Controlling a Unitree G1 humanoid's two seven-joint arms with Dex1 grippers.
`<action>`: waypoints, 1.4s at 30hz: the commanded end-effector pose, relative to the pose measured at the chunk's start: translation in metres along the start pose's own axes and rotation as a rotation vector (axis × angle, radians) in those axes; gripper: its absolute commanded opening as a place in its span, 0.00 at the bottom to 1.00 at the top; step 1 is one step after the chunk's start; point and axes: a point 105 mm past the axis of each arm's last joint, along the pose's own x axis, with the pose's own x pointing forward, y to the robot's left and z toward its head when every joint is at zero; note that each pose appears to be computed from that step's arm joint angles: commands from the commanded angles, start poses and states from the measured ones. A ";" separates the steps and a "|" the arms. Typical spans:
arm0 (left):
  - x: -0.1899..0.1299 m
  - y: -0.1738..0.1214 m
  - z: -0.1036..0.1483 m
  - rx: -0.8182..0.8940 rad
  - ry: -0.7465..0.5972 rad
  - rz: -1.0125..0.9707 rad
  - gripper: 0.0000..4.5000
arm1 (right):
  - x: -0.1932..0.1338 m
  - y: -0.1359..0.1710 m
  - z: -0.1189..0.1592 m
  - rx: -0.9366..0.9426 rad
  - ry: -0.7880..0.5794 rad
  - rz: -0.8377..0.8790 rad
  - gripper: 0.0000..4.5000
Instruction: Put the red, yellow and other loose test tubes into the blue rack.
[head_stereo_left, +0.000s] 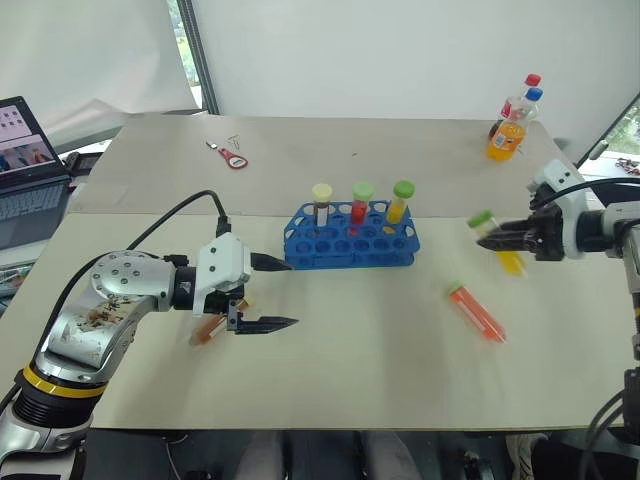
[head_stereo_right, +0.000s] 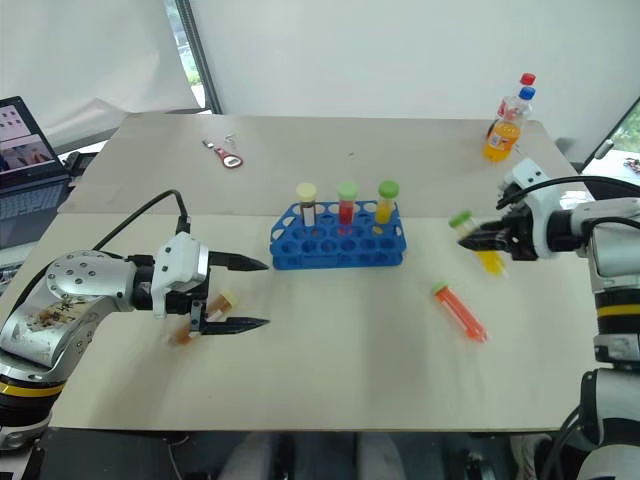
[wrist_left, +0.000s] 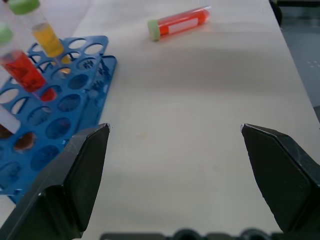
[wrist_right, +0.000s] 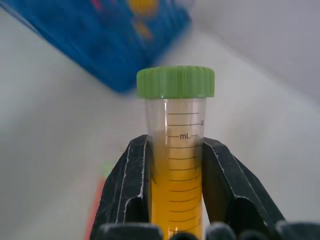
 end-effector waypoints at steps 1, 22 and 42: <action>-0.006 0.007 0.005 0.013 -0.030 0.049 1.00 | 0.005 0.016 0.032 -0.108 -0.224 -0.060 0.22; 0.003 0.011 0.012 0.001 -0.075 0.098 1.00 | 0.091 0.025 0.008 -0.061 -0.478 -0.294 0.22; 0.013 0.009 0.019 -0.027 -0.121 0.133 1.00 | 0.108 0.034 -0.020 0.170 -0.588 -0.579 0.22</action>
